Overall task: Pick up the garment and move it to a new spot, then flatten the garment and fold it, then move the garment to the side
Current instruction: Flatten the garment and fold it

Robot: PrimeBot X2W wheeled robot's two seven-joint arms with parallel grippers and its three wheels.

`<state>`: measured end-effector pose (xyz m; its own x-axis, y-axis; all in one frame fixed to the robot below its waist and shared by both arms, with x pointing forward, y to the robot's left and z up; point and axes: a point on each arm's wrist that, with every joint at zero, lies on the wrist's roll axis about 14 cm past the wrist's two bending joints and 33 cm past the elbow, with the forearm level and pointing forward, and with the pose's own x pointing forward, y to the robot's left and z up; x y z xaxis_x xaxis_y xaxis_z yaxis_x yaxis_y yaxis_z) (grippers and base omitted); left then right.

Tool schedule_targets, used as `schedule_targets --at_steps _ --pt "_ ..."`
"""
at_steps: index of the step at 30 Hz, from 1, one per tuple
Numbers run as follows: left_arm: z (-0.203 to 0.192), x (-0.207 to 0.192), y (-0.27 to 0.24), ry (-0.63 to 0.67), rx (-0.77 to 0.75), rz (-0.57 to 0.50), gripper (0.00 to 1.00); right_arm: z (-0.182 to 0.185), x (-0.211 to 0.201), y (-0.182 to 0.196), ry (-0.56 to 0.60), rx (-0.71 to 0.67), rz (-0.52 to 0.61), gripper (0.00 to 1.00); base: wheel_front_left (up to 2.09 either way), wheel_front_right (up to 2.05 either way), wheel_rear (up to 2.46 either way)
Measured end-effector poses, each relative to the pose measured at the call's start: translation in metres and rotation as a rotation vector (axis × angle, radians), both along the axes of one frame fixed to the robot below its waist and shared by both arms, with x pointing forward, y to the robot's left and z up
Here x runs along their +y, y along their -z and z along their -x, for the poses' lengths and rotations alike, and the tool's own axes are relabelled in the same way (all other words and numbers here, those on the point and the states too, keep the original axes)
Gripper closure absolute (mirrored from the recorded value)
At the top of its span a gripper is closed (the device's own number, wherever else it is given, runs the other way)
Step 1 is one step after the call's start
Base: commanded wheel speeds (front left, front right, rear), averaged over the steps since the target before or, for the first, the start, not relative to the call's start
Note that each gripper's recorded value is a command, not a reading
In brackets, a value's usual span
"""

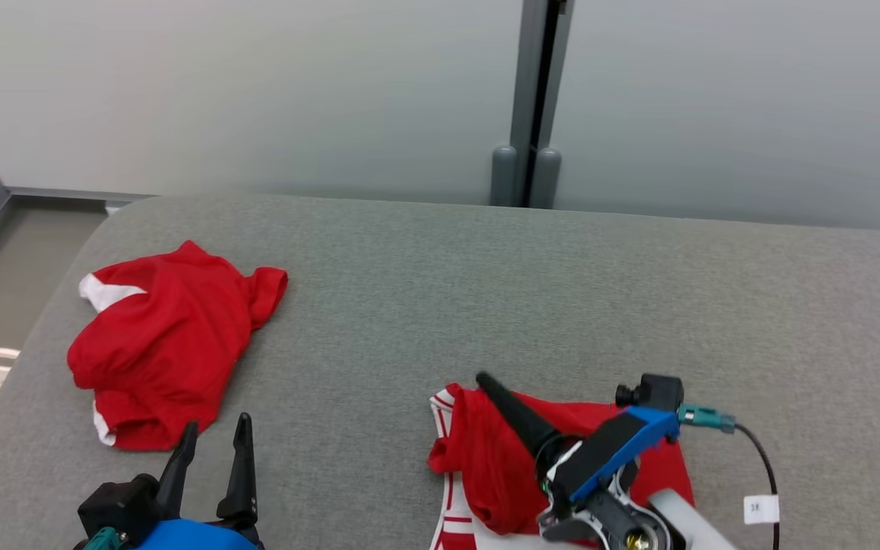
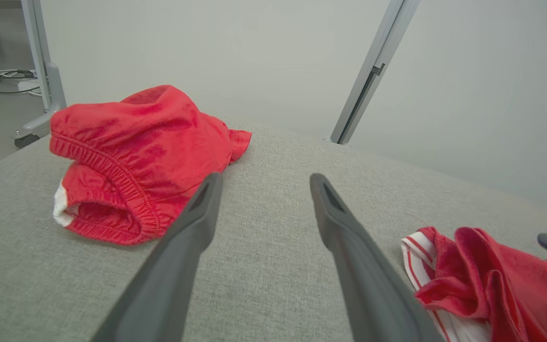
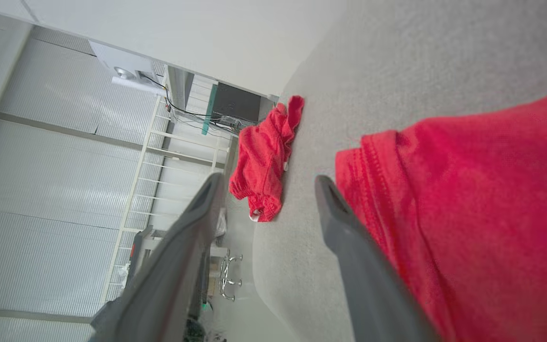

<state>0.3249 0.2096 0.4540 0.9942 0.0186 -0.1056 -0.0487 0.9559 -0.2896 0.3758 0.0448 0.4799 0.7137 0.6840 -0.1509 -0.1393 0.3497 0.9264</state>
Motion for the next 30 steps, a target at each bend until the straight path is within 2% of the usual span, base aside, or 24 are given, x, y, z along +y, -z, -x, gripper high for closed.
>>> schedule_targets --at_steps 3,5,12,16,19,22,26,30 --pt "-0.006 -0.006 -0.002 0.020 -0.007 -0.001 0.00 -0.013 -0.015 -0.034 0.064 -0.094 -0.061 0.00 0.00 0.00 0.00" --pt "-0.011 -0.010 -0.003 0.035 -0.011 -0.003 0.00 -0.025 -0.042 -0.051 0.135 -0.184 -0.039 0.00 0.00 0.00 0.00" --pt "-0.026 -0.028 -0.014 0.087 -0.050 -0.002 0.00 -0.039 -0.142 -0.090 0.354 -0.522 0.224 0.00 0.00 0.00 0.00" --pt "-0.035 -0.034 -0.023 0.106 -0.080 -0.005 0.00 -0.036 -0.194 -0.096 0.441 -0.677 0.464 0.00 0.00 0.00 0.00" --pt "-0.041 -0.038 -0.032 0.115 -0.112 -0.011 0.00 -0.031 -0.227 -0.092 0.502 -0.721 0.621 0.00 0.00 0.00 0.00" --pt "-0.046 -0.041 -0.047 0.128 -0.160 -0.038 0.00 -0.024 -0.244 -0.089 0.557 -0.748 0.726 0.00 0.00 0.00 0.00" --pt "-0.044 -0.038 -0.051 0.116 -0.180 -0.066 0.00 -0.007 -0.260 -0.059 0.572 -0.712 0.893 0.00 0.00 0.00 0.00" --pt "-0.038 -0.039 -0.046 0.112 -0.168 -0.080 0.00 0.005 -0.251 -0.031 0.546 -0.658 0.949 0.00 0.00 0.00 0.00"
